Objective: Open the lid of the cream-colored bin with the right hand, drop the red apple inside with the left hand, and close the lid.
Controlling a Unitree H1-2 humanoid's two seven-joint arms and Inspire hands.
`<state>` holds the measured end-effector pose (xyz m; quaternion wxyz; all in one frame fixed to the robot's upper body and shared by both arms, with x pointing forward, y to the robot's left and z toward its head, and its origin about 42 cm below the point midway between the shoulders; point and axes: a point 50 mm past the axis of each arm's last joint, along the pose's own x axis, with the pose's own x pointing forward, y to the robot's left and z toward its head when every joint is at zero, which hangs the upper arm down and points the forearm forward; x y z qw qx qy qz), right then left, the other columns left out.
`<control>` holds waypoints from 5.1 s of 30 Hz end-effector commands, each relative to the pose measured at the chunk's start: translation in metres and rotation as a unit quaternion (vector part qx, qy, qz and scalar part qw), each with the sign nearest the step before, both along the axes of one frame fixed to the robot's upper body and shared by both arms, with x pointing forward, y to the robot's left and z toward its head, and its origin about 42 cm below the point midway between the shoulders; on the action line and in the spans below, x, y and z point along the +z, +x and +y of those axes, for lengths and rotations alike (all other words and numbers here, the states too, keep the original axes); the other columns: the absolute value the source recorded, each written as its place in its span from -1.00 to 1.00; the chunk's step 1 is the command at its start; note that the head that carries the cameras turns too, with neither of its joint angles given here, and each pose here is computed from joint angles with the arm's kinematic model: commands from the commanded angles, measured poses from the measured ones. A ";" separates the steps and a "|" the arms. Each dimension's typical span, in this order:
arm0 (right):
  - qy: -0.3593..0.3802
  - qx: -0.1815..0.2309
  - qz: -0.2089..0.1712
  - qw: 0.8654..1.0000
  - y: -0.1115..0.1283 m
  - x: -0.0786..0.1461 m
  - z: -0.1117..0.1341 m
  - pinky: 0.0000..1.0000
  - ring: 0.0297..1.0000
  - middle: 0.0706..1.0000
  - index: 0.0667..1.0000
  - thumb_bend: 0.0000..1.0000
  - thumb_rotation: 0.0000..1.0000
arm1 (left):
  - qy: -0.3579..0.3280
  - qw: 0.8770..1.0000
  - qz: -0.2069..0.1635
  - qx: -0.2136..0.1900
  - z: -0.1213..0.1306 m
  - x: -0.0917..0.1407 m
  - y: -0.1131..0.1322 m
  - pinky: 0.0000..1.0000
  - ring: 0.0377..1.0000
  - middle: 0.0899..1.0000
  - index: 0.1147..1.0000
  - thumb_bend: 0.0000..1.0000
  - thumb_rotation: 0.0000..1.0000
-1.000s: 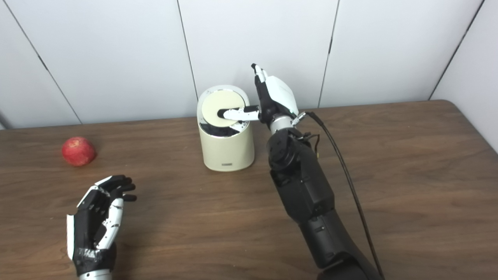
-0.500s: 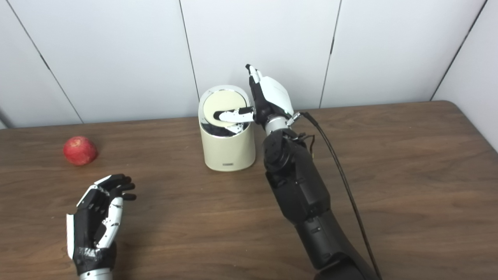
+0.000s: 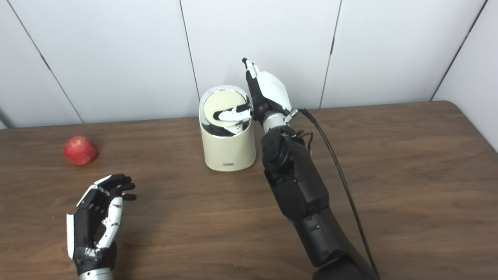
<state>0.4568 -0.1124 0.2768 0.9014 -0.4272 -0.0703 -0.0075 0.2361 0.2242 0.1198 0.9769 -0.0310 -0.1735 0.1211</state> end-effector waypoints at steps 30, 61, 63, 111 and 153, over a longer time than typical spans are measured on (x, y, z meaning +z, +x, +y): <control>-0.052 -0.027 0.019 0.998 0.006 -0.023 -0.023 0.67 0.78 0.88 0.96 0.67 -0.91 | -0.011 1.000 0.020 -0.001 -0.004 -0.008 -0.006 0.06 0.22 0.22 0.17 -0.46 -0.40; -0.034 -0.051 0.041 0.997 -0.008 -0.046 -0.058 0.66 0.80 0.90 0.93 0.73 -0.88 | 0.000 1.000 0.020 -0.001 -0.003 -0.010 -0.002 0.07 0.22 0.23 0.18 -0.47 -0.36; -0.036 -0.051 0.042 0.997 -0.007 -0.045 -0.059 0.66 0.79 0.89 0.93 0.73 -0.87 | -0.007 1.000 0.021 -0.003 -0.003 -0.009 -0.002 0.08 0.23 0.23 0.18 -0.46 -0.37; -0.055 -0.024 0.047 0.997 -0.012 -0.033 -0.061 0.70 0.80 0.88 0.94 0.81 -0.74 | -0.014 1.000 0.015 -0.009 -0.004 -0.012 0.005 0.09 0.24 0.23 0.18 -0.48 -0.44; -0.093 -0.036 0.065 0.993 -0.009 -0.036 -0.058 0.68 0.80 0.90 0.95 0.78 -0.85 | -0.013 1.000 0.011 -0.006 -0.006 -0.010 0.004 0.07 0.22 0.22 0.17 -0.46 -0.39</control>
